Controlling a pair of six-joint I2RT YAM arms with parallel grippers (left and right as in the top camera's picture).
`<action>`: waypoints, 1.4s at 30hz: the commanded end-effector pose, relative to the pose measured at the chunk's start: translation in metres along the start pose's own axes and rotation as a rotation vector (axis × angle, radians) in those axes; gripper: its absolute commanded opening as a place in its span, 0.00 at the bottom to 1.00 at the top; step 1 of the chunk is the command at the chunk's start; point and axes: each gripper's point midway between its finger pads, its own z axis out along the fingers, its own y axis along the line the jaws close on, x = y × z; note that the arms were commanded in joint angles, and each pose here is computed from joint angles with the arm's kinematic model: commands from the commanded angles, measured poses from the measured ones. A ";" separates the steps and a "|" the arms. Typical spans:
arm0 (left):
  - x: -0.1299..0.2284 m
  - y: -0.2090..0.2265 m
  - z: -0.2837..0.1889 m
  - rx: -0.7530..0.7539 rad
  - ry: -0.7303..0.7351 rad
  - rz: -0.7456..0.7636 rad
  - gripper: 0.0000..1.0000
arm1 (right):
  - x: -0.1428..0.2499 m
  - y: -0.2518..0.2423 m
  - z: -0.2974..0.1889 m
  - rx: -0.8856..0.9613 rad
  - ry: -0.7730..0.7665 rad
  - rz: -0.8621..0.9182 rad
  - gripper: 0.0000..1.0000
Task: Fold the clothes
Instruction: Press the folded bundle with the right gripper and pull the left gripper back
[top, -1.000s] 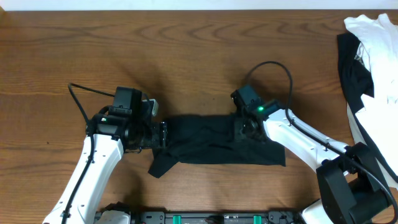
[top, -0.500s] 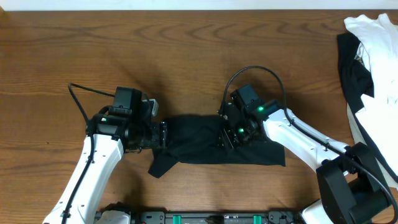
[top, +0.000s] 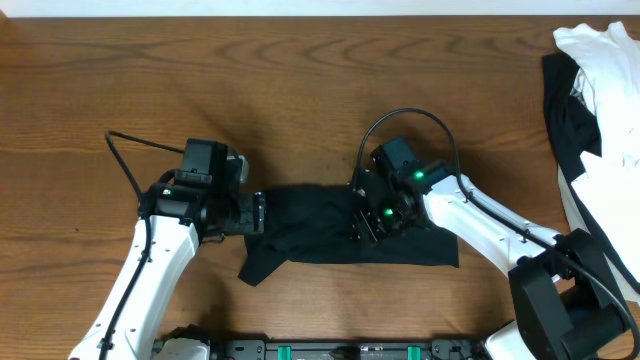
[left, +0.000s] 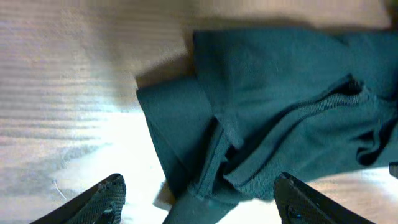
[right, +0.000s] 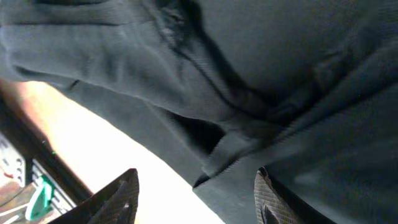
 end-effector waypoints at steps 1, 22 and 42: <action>-0.008 0.010 0.011 -0.042 0.003 -0.040 0.79 | 0.000 -0.007 0.000 0.040 0.000 0.025 0.57; -0.001 0.016 0.073 0.072 0.190 -0.095 0.57 | 0.006 -0.019 -0.001 0.107 0.019 0.042 0.57; -0.006 0.018 0.078 0.070 0.157 -0.079 0.51 | -0.051 -0.025 -0.012 0.174 -0.197 0.048 0.44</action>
